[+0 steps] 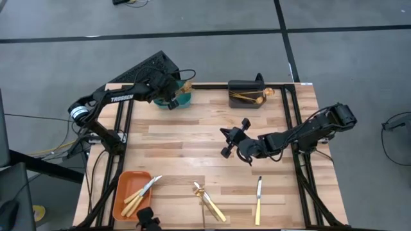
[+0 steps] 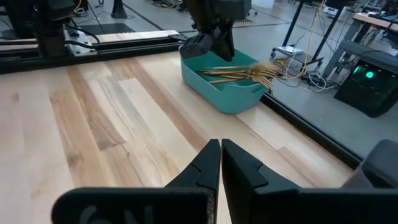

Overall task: Sort silverware by color (type)
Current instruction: Put the yellow table knife into the orange bin

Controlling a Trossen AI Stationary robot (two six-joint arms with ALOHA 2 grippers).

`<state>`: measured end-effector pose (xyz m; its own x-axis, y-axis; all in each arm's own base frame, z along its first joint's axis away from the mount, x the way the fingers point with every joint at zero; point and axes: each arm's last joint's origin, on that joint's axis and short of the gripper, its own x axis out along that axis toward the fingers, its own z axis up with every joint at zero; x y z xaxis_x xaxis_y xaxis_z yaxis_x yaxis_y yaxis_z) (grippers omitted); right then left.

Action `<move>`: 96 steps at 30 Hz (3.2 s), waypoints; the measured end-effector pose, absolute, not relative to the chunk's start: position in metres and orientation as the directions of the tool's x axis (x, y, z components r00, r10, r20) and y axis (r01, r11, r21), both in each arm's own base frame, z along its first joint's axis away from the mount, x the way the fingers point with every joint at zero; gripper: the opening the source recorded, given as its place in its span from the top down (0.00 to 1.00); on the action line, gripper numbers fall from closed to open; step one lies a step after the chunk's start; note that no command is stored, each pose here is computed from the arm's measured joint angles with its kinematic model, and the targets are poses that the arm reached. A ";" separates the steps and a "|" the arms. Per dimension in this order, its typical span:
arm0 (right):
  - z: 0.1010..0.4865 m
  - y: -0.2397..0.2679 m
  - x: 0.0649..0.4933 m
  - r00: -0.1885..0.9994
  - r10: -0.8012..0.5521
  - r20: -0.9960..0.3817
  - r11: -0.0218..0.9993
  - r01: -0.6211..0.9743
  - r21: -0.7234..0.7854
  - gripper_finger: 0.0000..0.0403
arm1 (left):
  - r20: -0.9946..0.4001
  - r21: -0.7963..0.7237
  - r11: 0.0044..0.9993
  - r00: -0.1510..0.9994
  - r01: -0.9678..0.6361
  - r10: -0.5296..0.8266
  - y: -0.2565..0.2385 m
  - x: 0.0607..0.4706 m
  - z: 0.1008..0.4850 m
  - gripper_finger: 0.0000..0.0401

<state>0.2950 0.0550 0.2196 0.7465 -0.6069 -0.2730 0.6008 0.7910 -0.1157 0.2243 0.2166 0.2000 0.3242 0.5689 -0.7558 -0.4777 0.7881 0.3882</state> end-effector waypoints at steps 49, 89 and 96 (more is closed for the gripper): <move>0.157 0.087 0.302 0.765 -0.375 -0.523 0.873 0.482 0.078 0.83 | -0.762 0.367 0.929 0.555 -0.055 0.334 -0.032 0.299 0.196 0.71; 0.151 0.191 0.176 0.350 -0.019 -0.937 0.882 -0.436 -0.181 0.83 | -0.662 0.063 0.962 0.711 -0.265 0.239 -0.065 0.302 0.211 0.71; 0.168 0.205 0.187 0.352 0.073 -0.933 0.750 -0.636 -0.181 0.83 | -0.556 0.066 0.934 0.764 -0.351 0.327 -0.105 0.292 0.216 0.71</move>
